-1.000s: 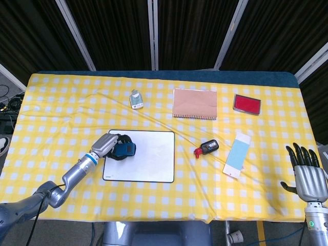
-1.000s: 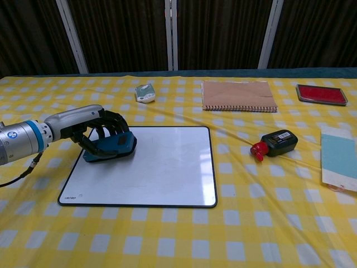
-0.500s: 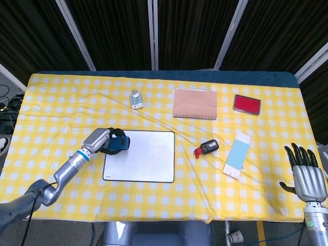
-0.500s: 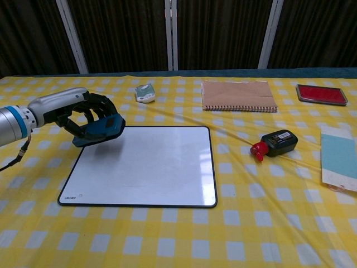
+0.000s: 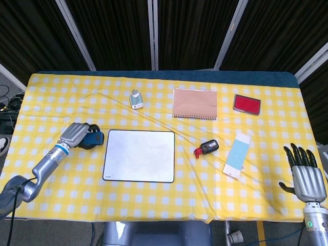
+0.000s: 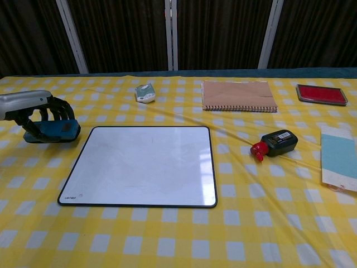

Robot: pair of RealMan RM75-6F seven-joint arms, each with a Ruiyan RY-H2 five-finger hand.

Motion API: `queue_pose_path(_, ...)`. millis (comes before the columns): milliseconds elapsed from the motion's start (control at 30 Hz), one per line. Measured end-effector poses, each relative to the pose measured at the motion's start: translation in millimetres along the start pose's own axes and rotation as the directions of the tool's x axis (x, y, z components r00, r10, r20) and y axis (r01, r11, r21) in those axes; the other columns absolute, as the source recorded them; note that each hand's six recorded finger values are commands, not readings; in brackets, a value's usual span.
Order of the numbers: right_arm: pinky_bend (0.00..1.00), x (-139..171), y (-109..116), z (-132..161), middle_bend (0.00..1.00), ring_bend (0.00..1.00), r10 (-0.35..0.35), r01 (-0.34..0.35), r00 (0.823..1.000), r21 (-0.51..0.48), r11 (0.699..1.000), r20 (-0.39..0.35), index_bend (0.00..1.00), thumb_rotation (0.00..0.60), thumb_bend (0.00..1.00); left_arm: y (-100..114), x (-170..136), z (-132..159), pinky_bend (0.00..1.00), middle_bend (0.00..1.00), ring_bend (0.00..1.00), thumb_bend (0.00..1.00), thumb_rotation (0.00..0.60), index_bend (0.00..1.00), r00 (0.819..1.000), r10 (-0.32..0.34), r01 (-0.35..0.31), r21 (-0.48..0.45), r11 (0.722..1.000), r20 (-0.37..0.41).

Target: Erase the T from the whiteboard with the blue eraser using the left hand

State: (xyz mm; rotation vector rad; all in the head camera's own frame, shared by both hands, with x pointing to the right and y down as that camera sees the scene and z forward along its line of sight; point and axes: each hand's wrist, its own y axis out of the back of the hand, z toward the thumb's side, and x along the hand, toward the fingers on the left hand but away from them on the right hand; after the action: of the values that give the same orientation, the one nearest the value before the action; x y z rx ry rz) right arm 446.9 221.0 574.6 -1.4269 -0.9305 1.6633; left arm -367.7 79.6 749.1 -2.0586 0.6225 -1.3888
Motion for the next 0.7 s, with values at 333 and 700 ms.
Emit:
queue_pose_path(333,0.00,1.0,3.1,4.7,0.00,0.00,-0.007,0.007,1.000,-0.005,1.000,-0.018,0.00,0.600,0.00,11.2,-24.6,-3.6,0.00,0.00,0.00,0.00,0.502,0.00,1.000,0.025,-0.025,0.003,1.000,-0.004)
queue_pose_path(700,0.00,2.7,13.2,7.0,0.00,0.00,-0.050,0.049,0.997,-0.018,0.999,-0.054,0.00,0.600,0.00,42.4,-106.2,10.7,0.00,0.00,0.00,0.02,0.600,0.00,0.948,0.301,-0.293,0.083,0.952,-0.107)
